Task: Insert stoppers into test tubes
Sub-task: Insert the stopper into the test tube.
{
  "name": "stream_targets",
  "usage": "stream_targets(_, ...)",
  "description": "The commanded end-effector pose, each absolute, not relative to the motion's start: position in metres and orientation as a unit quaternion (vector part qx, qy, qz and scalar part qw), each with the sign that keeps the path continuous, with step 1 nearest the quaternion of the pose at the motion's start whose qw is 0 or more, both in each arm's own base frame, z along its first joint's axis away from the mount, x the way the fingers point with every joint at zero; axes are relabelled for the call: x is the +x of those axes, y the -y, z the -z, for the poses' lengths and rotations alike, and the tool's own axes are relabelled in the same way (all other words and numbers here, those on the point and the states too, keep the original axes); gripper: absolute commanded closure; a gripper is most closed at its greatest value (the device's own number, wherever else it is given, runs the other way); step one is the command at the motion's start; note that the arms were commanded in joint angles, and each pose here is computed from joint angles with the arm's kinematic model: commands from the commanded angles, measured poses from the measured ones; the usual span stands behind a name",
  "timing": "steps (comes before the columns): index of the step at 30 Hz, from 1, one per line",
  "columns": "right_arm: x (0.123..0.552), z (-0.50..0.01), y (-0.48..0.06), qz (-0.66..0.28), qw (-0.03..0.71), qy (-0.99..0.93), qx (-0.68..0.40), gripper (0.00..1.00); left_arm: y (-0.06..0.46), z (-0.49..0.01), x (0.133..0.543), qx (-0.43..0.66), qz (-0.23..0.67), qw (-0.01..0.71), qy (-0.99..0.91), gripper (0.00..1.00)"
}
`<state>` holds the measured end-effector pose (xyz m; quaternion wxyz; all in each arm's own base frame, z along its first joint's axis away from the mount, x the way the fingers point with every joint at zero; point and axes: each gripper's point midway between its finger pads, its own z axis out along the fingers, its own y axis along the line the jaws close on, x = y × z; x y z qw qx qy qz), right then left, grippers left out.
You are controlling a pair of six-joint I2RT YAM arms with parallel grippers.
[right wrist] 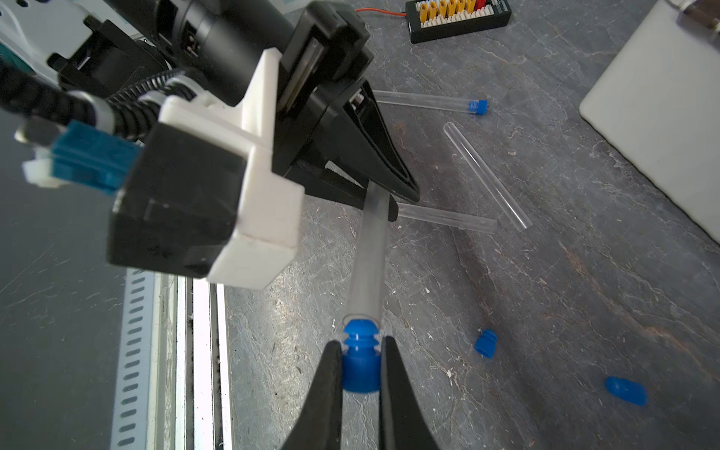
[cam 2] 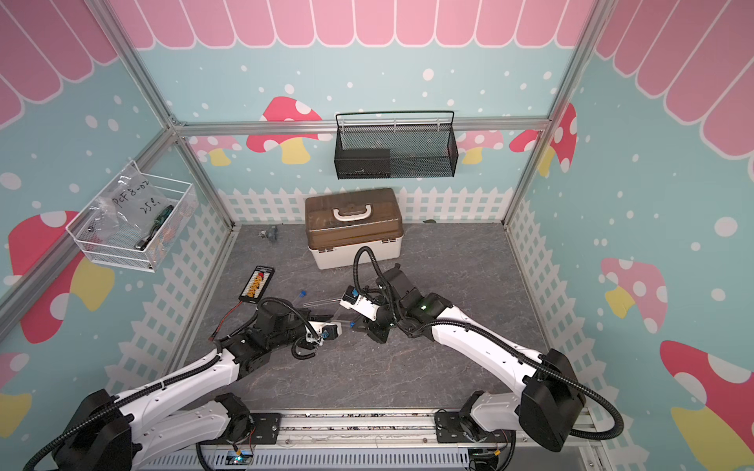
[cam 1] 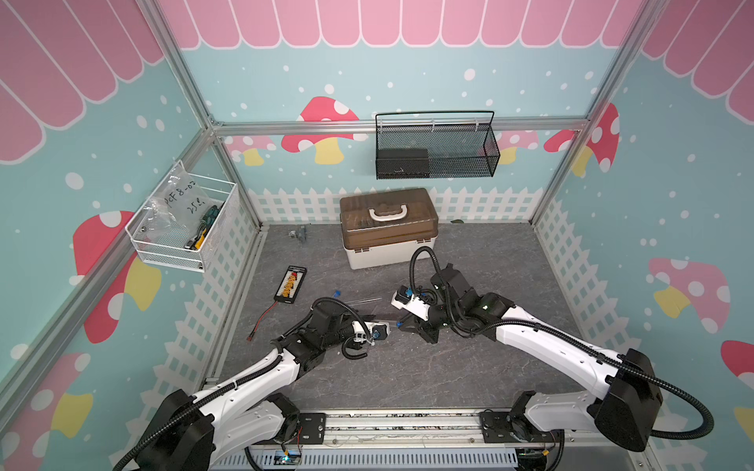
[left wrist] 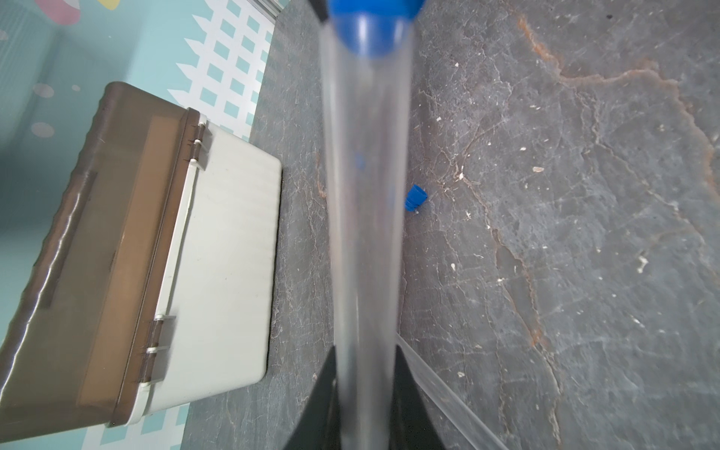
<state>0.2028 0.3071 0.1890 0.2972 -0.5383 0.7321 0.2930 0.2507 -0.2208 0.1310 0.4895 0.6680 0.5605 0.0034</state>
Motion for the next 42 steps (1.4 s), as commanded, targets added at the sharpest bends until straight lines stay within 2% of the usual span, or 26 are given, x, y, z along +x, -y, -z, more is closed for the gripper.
stream_targets(1, 0.207, -0.194, -0.311, -0.285, 0.304, -0.729, -0.543, 0.88, 0.223, -0.136, 0.248, 0.675, -0.009, 0.5, -0.542, 1.0)
stream_targets(17, 0.226, -0.185, -0.311, -0.236, 0.264, -0.773, -0.527, 0.93, 0.233, -0.149, 0.235, 0.706, -0.053, 0.521, -0.477, 1.0)
stream_targets(26, 0.239, -0.209, -0.338, -0.286, 0.271, -0.776, -0.493, 0.95, 0.247, -0.15, 0.221, 0.733, -0.087, 0.534, -0.412, 1.0)
stream_targets(34, 0.244, -0.226, -0.361, -0.343, 0.29, -0.758, -0.472, 0.96, 0.263, -0.174, 0.204, 0.716, -0.053, 0.591, -0.367, 1.0)
stream_targets(42, 0.255, -0.229, -0.368, -0.344, 0.319, -0.753, -0.461, 0.96, 0.279, -0.189, 0.187, 0.703, -0.004, 0.629, -0.331, 1.0)
